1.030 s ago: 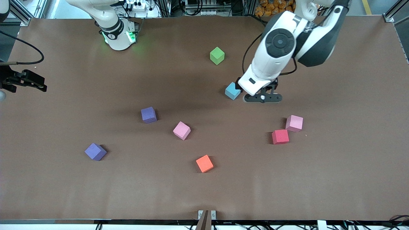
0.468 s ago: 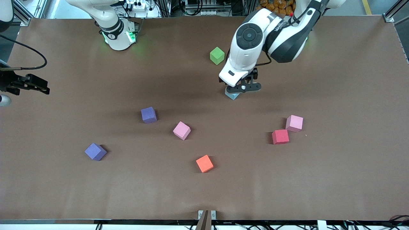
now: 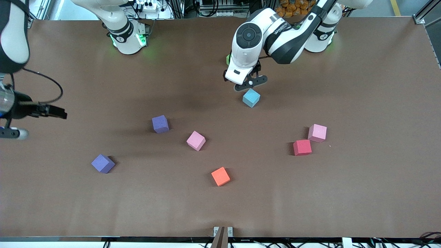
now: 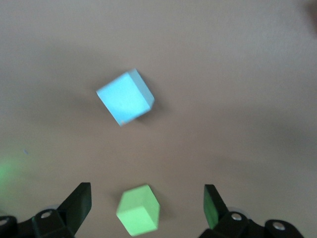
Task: Arrange blocks into number 1
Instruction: 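Grasp the green cube with the left gripper and lift it, then place the green cube with the left gripper while the right gripper grasps blue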
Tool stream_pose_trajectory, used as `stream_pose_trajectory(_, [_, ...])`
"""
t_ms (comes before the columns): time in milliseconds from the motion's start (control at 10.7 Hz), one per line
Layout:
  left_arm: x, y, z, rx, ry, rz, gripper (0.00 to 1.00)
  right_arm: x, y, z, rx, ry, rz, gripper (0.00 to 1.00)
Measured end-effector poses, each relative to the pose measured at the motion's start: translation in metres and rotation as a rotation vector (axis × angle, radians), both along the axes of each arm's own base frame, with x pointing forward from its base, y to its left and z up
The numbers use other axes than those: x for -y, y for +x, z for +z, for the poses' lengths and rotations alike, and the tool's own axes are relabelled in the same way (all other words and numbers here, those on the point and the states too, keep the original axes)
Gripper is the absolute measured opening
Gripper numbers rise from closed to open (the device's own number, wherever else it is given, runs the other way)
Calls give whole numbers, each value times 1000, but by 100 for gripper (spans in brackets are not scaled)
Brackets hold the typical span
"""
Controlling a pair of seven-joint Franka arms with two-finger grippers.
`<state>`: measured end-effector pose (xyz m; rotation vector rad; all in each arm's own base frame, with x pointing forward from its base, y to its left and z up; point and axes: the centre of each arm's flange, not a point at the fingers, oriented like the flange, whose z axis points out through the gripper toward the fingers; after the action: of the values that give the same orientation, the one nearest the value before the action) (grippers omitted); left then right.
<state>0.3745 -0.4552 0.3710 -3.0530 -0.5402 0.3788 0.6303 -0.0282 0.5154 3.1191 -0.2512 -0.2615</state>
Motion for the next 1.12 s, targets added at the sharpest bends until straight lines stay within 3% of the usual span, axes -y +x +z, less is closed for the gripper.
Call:
stream_pose_trajectory(187, [10,-25,-20,-22,-8,47,100,-4,23,-52,-15,-29,-200,100])
stream_pose_trajectory(375, [19,-64,-49,-44,-4,107,100,-9,40,-99,-34,-4,-344,100])
stream_pose_trajectory(562, [18,-95,-77,-79,2,175,100,2,56,-141,-11,20,-399,100])
stream_pose_trajectory(843, [9,-136,-114,-67,6,231,100,15,62,-186,-35,12,-420,100])
stream_pose_trajectory(1124, [3,-166,-132,-64,22,248,100,21,70,-230,-18,5,-434,100])
